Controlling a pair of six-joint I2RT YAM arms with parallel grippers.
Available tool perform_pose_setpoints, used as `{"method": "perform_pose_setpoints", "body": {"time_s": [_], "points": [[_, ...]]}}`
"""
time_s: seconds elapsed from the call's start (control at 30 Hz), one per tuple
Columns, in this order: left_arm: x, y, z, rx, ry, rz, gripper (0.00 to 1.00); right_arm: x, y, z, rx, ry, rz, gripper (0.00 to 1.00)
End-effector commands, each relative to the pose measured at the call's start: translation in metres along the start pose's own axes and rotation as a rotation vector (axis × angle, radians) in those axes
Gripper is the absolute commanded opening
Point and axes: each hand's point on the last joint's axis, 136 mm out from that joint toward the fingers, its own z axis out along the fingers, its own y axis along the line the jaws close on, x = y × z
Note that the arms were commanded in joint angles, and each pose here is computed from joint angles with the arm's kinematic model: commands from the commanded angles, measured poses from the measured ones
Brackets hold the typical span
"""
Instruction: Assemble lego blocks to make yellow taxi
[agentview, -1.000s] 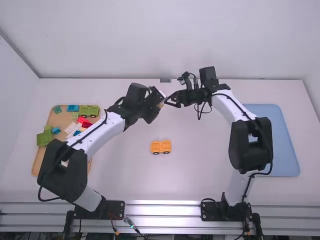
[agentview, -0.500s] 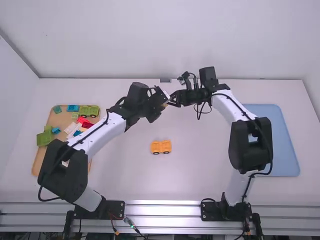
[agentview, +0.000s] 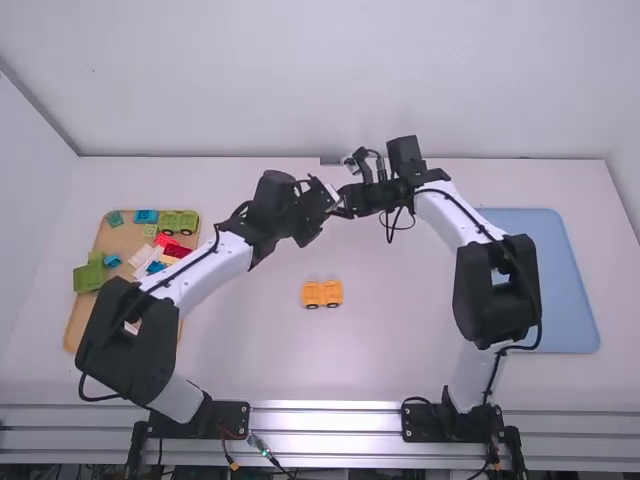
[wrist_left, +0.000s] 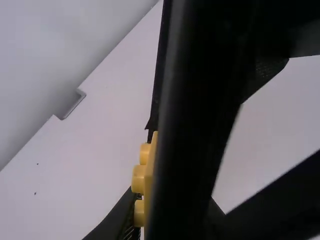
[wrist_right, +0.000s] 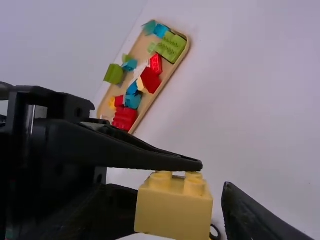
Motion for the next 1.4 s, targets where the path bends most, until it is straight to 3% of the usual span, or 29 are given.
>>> {"method": "perform_pose_setpoints", "body": {"time_s": [0.0,0.3,0.87,0.93,0.97,1.0,1.03,1.07,1.13,1.37], "points": [[-0.004,0.000,-0.003,-0.016,-0.018,-0.005,0.02,0.004,-0.008,0.002,0.010,0.008,0.035,0.59],[-0.004,0.002,-0.002,-0.030,-0.032,-0.008,0.02,0.007,-0.007,0.002,0.009,0.016,0.045,0.43],[-0.006,0.003,-0.002,-0.034,-0.041,-0.006,0.13,0.007,-0.016,0.001,0.059,0.018,0.059,0.30],[-0.006,0.003,-0.002,-0.034,-0.041,-0.006,0.21,0.007,-0.019,0.001,0.076,0.016,0.065,0.29],[-0.006,0.003,-0.002,-0.034,-0.041,-0.011,0.30,0.007,-0.020,0.001,0.080,0.016,0.064,0.29],[-0.006,0.004,-0.002,-0.035,-0.043,-0.021,0.52,0.005,-0.019,0.001,0.079,0.012,0.057,0.28],[-0.006,0.004,-0.002,-0.035,-0.043,-0.021,0.58,0.005,-0.019,0.001,0.079,0.012,0.055,0.28],[-0.006,0.004,-0.002,-0.035,-0.043,-0.019,0.80,0.004,-0.020,0.001,0.081,0.007,0.048,0.28],[-0.007,0.004,-0.002,-0.040,-0.045,-0.016,0.99,0.001,-0.023,0.000,0.101,-0.002,0.037,0.28],[0.000,-0.005,-0.009,0.008,-0.011,-0.079,0.99,-0.008,-0.048,-0.007,0.237,-0.029,-0.046,0.32]]}}
